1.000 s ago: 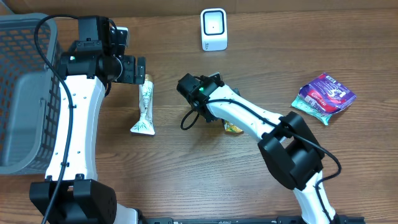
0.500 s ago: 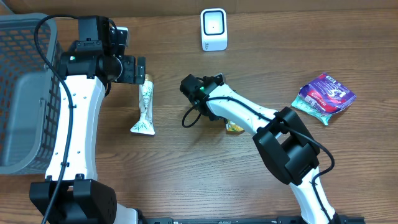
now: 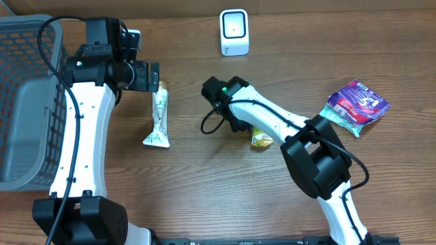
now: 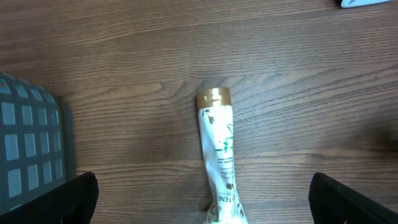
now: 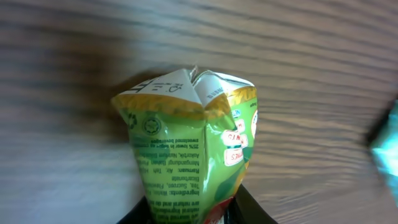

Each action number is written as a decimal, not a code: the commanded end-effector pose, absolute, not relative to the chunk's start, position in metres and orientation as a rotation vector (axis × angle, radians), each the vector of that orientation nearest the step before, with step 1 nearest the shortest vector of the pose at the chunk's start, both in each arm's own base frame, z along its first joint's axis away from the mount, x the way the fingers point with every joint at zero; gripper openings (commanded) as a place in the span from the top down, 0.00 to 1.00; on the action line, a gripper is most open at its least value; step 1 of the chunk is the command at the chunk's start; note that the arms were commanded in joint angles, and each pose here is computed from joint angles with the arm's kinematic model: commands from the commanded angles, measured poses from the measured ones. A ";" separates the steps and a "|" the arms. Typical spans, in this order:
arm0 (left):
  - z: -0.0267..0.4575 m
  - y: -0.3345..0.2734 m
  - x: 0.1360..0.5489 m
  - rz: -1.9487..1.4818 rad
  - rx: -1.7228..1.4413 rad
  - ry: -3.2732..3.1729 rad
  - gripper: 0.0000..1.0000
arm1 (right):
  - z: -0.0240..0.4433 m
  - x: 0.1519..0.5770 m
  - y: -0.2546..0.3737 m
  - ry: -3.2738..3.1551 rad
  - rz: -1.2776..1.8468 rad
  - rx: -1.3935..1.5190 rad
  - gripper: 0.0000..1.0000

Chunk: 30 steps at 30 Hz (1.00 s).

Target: Scan the item barcode

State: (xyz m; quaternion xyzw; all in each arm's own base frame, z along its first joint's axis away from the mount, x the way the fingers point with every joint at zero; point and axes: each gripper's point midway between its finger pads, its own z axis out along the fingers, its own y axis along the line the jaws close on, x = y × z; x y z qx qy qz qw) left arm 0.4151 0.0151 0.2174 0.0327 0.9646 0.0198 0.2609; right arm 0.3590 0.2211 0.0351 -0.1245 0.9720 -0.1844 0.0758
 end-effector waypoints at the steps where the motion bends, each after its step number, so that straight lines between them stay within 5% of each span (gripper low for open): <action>1: 0.229 0.017 0.414 0.050 0.059 2.582 0.00 | 0.068 0.353 0.279 2.986 -0.051 -0.549 0.72; 8: 0.229 0.017 0.414 0.050 0.059 2.582 0.00 | 0.078 0.334 0.310 3.060 0.629 -0.711 0.62; 17: 0.229 0.017 0.414 0.050 0.059 2.582 0.00 | 0.059 0.353 0.275 3.085 0.486 -0.612 0.56; 22: 0.229 0.017 0.414 0.050 0.059 2.583 0.00 | 0.059 0.343 0.266 3.150 0.514 -0.584 0.23; 30: 0.229 0.017 0.414 0.050 0.059 2.582 0.00 | 0.069 0.327 0.267 3.146 0.975 -0.653 0.21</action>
